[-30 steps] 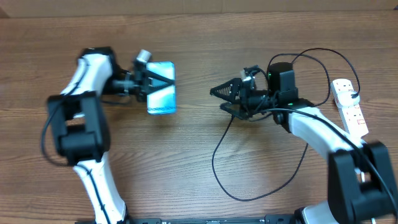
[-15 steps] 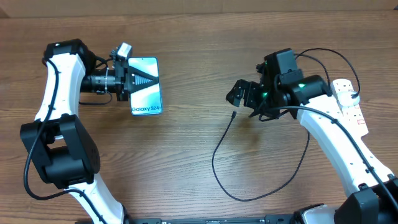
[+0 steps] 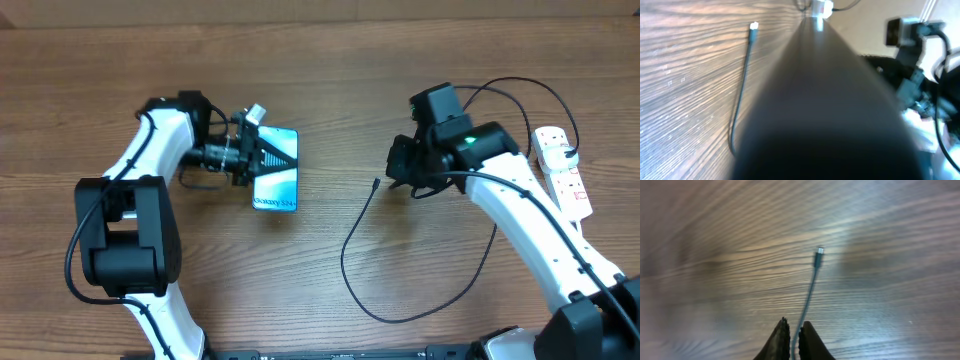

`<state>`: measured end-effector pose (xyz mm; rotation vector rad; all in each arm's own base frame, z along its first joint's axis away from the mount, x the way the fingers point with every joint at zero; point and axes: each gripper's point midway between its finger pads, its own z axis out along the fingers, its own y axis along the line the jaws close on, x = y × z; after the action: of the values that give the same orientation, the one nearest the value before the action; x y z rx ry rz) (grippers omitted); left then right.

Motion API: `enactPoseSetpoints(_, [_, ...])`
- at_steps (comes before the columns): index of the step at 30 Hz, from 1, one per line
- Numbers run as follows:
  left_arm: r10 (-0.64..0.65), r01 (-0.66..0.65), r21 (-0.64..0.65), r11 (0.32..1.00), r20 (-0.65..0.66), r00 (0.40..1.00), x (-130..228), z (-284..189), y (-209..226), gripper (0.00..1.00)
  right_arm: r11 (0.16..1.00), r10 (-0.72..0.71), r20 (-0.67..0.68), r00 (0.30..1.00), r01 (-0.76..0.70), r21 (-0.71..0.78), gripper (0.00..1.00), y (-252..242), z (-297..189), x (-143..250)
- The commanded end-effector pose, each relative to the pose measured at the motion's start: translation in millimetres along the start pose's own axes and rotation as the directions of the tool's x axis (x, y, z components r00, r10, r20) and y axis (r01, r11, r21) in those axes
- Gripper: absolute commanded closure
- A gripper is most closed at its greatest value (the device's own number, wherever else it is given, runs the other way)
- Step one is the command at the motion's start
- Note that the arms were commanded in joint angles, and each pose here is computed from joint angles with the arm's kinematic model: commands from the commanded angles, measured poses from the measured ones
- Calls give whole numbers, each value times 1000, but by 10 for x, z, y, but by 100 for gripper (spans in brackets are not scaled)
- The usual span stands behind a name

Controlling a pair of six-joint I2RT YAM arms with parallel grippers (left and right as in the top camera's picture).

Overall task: Plug charger to phone and switch on socket
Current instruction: 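Move the right gripper to the black cable's USB-C plug and grasp it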

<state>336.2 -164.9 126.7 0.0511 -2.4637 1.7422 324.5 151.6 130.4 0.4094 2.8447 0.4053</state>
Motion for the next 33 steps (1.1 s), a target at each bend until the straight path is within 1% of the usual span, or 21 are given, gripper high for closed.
enactPoseSetpoints(1, [-154,154,-53,987,8,988,30,41,145,96,987,68,84,994,-79,138,96,-154,79,-55])
enactPoseSetpoints(5, [-203,206,-132,970,39,978,-10,26,306,96,980,69,53,996,-78,183,96,-203,245,-9])
enactPoseSetpoints(12, [-185,190,-133,973,52,981,-54,16,315,96,967,83,-62,995,-66,248,96,-308,696,134])
enactPoseSetpoints(16, [-175,181,-133,974,55,983,-69,16,316,96,966,91,-95,991,-65,251,91,-313,870,171])
enactPoseSetpoints(18, [-175,181,-133,974,54,983,-68,17,316,96,967,93,-101,991,-65,246,86,-303,924,172])
enactPoseSetpoints(22, [-174,180,-134,975,55,983,-70,17,316,96,973,93,-102,990,-69,220,81,-250,957,159])
enactPoseSetpoints(33, [-171,177,-133,975,56,984,-74,17,316,96,979,92,-100,991,-71,192,80,-243,1049,190])
